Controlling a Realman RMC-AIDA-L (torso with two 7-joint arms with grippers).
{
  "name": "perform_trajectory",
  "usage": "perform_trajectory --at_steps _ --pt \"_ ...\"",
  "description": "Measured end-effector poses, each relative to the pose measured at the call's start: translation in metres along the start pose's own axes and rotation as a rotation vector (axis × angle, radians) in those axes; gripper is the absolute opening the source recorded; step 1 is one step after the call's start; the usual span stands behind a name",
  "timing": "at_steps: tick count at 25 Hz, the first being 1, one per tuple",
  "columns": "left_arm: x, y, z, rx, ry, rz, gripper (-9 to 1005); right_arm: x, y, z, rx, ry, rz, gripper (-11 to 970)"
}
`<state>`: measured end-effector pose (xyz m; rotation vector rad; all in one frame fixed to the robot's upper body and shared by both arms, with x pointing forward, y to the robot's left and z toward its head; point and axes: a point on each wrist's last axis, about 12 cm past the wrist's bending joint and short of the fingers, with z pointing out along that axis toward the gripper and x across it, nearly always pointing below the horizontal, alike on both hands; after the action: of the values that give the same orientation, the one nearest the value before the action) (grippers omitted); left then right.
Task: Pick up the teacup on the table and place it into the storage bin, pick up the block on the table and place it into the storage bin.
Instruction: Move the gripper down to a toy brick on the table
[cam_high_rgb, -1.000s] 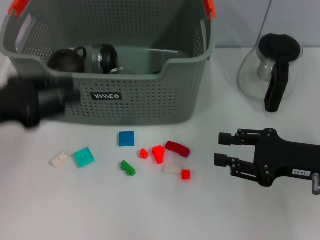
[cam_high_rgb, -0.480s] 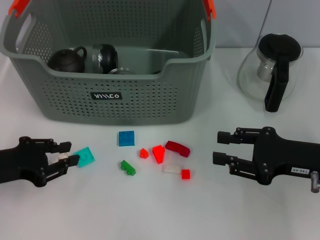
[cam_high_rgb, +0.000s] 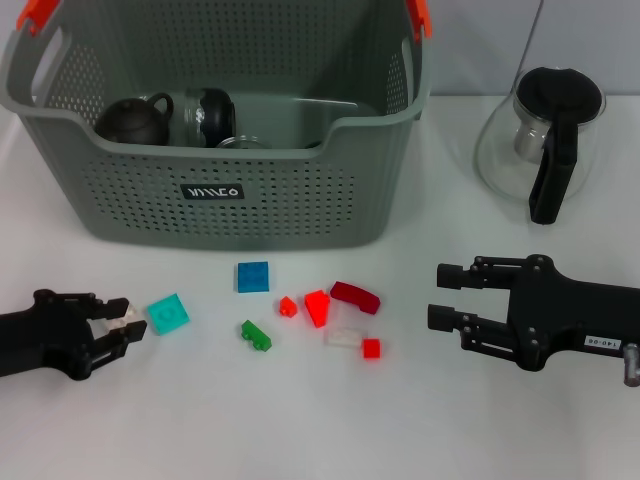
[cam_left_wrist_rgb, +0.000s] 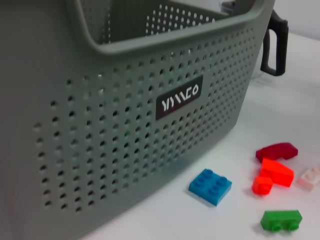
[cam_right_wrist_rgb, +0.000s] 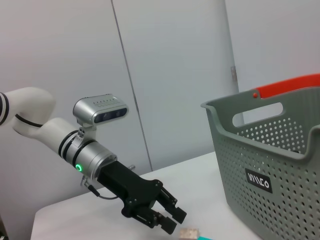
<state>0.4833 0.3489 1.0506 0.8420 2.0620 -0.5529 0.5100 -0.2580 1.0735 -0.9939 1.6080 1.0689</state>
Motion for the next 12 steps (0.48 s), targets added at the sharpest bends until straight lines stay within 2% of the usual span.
perform_trajectory --at_steps 12 --pt "0.0073 0.0011 0.0040 -0.028 0.028 -0.018 362 0.0006 0.0003 -0.0005 0.001 0.000 0.002 523"
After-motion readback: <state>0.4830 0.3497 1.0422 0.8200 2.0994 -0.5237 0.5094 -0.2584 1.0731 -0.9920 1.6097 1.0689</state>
